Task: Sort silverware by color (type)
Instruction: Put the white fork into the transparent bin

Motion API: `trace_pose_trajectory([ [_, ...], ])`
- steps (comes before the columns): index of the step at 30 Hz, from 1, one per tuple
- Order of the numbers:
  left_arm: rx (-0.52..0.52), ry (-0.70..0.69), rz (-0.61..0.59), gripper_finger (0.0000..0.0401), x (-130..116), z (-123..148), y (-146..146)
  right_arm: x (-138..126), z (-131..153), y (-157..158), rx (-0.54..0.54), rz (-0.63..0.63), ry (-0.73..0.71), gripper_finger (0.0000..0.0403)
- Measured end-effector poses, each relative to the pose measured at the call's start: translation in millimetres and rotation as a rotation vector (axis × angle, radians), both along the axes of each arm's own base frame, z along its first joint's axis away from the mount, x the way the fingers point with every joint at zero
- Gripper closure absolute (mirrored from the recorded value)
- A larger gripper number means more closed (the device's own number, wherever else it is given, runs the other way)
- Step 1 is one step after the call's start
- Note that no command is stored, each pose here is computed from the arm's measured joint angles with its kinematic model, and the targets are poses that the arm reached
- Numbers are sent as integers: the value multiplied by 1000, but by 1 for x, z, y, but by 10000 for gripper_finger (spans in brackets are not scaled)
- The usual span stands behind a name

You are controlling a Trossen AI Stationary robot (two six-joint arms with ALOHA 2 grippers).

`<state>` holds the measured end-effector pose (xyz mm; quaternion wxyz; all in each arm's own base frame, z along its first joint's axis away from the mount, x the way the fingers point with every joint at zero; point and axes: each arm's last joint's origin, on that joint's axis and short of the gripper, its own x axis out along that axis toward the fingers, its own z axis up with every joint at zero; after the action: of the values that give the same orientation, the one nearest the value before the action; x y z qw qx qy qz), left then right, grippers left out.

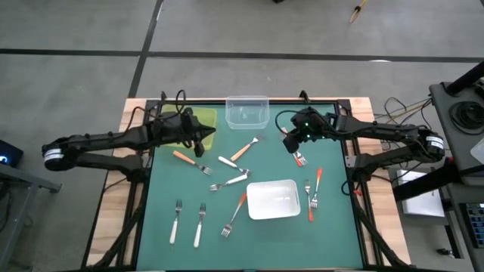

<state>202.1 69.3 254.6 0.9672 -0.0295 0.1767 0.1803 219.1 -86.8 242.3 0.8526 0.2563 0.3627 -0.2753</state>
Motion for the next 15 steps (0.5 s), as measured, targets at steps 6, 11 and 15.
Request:
trace_pose_trajectory([
  [6, -35, 35, 7, 401, 6, -9, 2, -5, -5, 2, 64, -50, 54, 392],
  [11, -46, 59, 9, 401, 10, -14, 3, -7, -6, 3, 74, -57, 69, 392],
  [15, -48, 64, 9, 401, 13, -17, 4, -7, -6, 3, 73, -57, 70, 392],
])
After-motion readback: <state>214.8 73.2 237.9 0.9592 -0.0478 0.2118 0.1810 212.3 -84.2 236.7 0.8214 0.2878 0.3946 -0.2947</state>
